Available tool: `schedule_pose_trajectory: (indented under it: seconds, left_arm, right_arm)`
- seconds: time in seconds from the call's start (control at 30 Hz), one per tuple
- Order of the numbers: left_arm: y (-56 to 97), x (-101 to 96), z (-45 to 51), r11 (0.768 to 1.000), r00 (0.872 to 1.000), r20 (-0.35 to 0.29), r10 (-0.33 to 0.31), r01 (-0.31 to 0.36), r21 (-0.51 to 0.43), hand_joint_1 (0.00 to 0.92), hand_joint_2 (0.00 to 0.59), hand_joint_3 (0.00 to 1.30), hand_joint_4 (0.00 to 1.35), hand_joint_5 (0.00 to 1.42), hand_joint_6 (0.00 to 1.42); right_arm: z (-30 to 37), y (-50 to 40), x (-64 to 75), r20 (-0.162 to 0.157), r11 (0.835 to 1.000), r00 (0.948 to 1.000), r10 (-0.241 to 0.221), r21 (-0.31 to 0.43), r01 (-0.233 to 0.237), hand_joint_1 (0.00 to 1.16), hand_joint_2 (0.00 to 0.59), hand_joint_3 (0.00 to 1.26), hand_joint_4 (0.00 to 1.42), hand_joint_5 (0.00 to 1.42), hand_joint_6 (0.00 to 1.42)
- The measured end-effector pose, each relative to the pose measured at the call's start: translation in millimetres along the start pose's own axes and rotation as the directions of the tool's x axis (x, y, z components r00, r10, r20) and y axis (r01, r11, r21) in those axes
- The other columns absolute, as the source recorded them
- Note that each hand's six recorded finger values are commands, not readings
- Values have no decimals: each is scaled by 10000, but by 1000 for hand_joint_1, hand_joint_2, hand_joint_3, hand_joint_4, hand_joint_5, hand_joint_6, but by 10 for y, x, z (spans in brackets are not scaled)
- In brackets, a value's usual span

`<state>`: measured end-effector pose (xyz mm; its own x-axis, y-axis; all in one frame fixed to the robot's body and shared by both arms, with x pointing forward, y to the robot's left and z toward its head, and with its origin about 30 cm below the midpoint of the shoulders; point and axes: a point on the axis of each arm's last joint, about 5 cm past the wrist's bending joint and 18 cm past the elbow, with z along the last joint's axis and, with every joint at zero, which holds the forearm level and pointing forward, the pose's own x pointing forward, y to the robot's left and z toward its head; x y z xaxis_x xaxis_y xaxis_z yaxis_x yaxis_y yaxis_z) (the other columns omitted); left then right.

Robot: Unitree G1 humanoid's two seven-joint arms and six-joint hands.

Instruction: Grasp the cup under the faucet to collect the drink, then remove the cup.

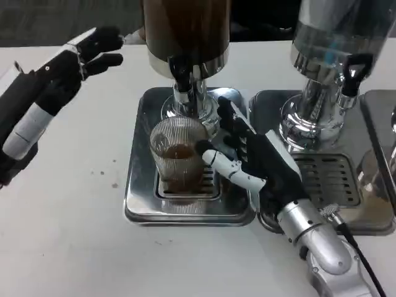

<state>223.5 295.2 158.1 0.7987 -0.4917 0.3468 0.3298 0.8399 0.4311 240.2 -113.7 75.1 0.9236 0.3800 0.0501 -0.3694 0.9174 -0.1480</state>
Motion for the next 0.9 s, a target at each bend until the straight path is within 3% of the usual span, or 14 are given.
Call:
schedule_pose_trajectory:
  seconds: [0.17, 0.37, 0.63, 0.9]
  left_arm:
    - [-27, -87, -62, 9995, 9990, -331, 302, -303, -11, 0, 51, 138, 120, 161, 103]
    - [-57, -171, -144, 9991, 9941, -1000, 414, -425, -93, 0, 50, 145, 131, 164, 111]
    - [-84, -226, -212, 9986, 9881, -1462, 474, -504, -170, 0, 50, 151, 134, 172, 116]
    - [-105, -272, -254, 9986, 9821, -1835, 433, -480, -213, 0, 50, 158, 143, 177, 118]
  right_arm:
    - [4, 3, 4, 91, 10000, 9999, 78, -27, -77, 632, 204, 0, 0, 0, 8]
    - [-15, 11, 7, -22, 9996, 9997, 249, -102, -250, 641, 200, 0, 0, 0, 0]
    - [9, 22, 66, -20, 9965, 9970, 770, -339, -770, 672, 191, 0, 0, 0, 0]
    - [-30, 54, 79, -343, 9925, 9937, 1063, -565, -1081, 695, 187, 0, 0, 0, 0]
